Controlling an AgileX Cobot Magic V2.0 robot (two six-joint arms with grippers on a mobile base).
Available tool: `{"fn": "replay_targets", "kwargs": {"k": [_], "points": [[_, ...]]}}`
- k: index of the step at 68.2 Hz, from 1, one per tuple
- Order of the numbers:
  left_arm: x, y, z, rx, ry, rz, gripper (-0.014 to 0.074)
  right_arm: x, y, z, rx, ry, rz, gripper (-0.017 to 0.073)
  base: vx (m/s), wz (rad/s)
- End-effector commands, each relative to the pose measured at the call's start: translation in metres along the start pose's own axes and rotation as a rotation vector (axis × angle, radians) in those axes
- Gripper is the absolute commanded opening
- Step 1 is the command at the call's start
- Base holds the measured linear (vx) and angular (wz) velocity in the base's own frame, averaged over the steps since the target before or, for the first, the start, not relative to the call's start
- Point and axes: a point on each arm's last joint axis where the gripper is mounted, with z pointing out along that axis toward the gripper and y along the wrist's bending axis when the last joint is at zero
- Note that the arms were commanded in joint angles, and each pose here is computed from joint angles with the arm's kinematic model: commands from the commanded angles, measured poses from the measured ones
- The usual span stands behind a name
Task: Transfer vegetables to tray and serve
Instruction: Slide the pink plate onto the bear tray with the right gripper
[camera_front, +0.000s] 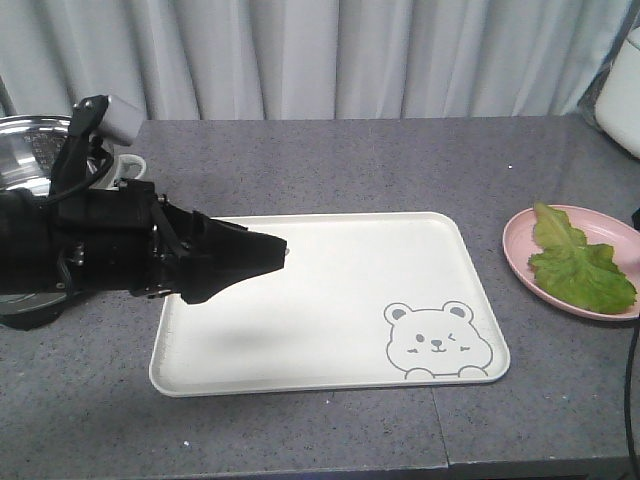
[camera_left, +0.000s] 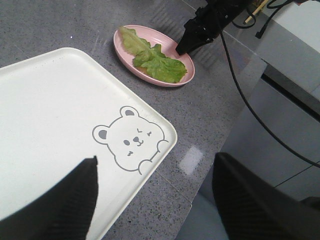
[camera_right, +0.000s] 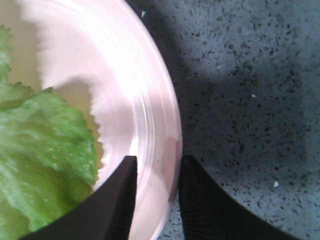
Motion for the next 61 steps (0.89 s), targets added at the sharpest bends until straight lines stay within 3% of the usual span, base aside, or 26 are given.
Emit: {"fn": "replay_targets", "kwargs": {"k": [1, 21, 43, 61], "points": [[-0.011, -0.011, -0.007, 0.037, -0.064, -0.012, 0.0482, -0.001, 0.004, -0.029, 0.018, -0.068, -0.014, 0.015, 0.0, 0.0], [-0.011, -0.011, -0.007, 0.037, -0.064, -0.012, 0.0482, -0.001, 0.002, -0.022, 0.013, -0.048, -0.01, 0.0021, 0.0, 0.0], [-0.011, -0.011, -0.007, 0.037, -0.064, -0.012, 0.0482, -0.003, 0.002, -0.022, 0.012, -0.054, -0.011, -0.0008, 0.0, 0.0], [-0.011, -0.011, -0.007, 0.037, -0.064, -0.012, 0.0482, -0.016, 0.016, -0.052, -0.113, -0.139, -0.023, -0.0008, 0.0, 0.0]]}}
